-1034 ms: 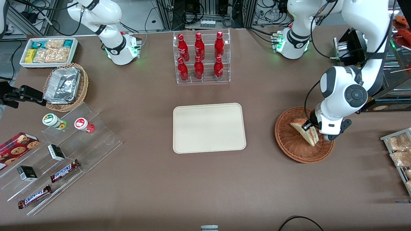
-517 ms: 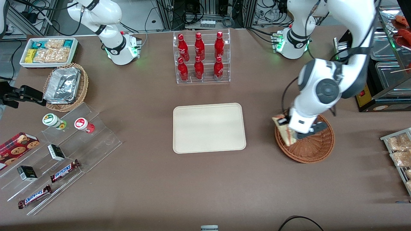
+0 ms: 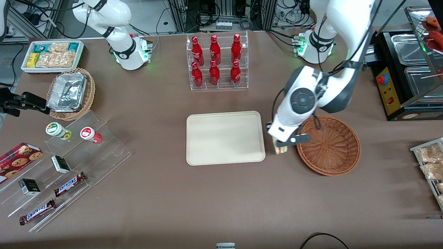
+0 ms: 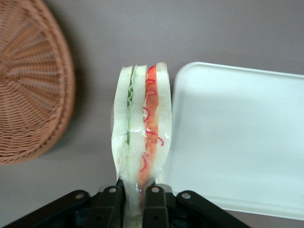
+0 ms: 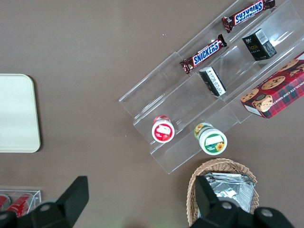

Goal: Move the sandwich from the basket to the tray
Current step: 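Lift the sandwich and carry it over the cream tray, then lower the held sandwich onto the cream tray, then open the left gripper to release the sandwich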

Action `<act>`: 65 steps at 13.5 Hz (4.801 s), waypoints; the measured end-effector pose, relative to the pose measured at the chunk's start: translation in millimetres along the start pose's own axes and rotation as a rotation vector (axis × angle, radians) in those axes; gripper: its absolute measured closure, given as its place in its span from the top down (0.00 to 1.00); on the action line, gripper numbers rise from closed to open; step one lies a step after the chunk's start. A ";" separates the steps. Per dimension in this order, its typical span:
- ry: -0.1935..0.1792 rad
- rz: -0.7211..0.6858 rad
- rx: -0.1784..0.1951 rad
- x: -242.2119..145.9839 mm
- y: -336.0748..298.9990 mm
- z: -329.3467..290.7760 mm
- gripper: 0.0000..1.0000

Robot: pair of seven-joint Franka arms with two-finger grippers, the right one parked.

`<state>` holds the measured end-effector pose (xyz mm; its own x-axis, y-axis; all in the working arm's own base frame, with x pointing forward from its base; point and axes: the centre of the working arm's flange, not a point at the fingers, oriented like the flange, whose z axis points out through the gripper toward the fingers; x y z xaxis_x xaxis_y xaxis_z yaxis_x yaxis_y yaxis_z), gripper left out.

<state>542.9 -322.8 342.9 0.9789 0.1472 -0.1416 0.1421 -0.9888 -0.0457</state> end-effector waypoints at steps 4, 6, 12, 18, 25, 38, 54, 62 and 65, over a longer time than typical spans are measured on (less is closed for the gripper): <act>-0.006 0.047 -0.001 -11.8 66.3 22.4 0.15; -0.008 0.055 -0.005 -14.2 94.9 35.3 0.15; 0.007 0.044 -0.039 -5.5 141.7 51.1 0.15; 0.018 0.053 -0.061 -9.8 166.7 61.4 0.15; -0.004 0.054 -0.071 -32.2 186.1 68.2 0.15; 0.001 0.104 -0.021 -49.5 194.1 90.8 0.15; 0.023 0.070 -0.040 -48.7 195.3 99.8 0.19; 0.033 0.069 -0.051 -50.0 196.4 87.3 0.97; 0.038 0.069 -0.045 -56.5 192.7 43.4 1.00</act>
<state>508.6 -520.6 299.1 0.9914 0.0780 -0.1055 0.0792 -0.9968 0.0071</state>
